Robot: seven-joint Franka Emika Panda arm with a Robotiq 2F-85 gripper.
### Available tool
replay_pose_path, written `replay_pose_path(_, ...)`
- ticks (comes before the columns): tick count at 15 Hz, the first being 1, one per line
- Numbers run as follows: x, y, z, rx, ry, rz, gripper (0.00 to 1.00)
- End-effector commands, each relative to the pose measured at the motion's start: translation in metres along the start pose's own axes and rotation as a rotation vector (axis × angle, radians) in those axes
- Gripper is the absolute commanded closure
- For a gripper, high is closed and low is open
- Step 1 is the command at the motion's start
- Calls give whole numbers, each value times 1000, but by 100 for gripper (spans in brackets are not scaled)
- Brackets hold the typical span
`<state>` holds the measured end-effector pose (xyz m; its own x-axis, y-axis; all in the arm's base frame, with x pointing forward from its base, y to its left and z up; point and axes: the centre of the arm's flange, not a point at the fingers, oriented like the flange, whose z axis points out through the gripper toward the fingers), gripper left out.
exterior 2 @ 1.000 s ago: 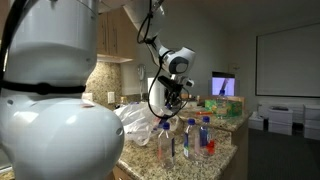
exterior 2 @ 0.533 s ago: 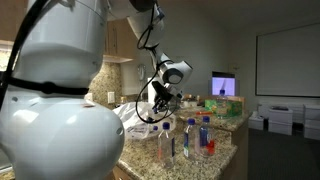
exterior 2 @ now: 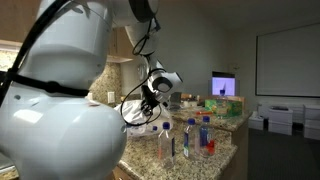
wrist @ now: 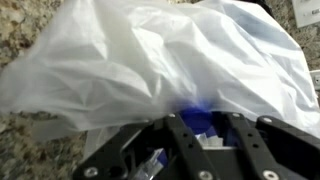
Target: Put five clear bottles inside the white plastic bag
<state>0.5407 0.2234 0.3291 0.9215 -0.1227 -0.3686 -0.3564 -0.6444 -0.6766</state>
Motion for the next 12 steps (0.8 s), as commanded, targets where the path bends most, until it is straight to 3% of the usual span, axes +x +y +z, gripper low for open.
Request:
replay_pose_path(1,-13,-5,30,11,-52,0,90)
replay_pose_path(3,-15,-7,37,-4,-67,-6,90)
replay_pose_path(4,-15,-8,37,-8,-72,-7,84)
replay_pose_path(5,-15,-8,37,-14,-69,-8,40)
replay_pose_path(7,-13,-7,33,-15,-61,-10,34)
replay_pose_path(12,-3,-3,12,-5,-26,-6,2)
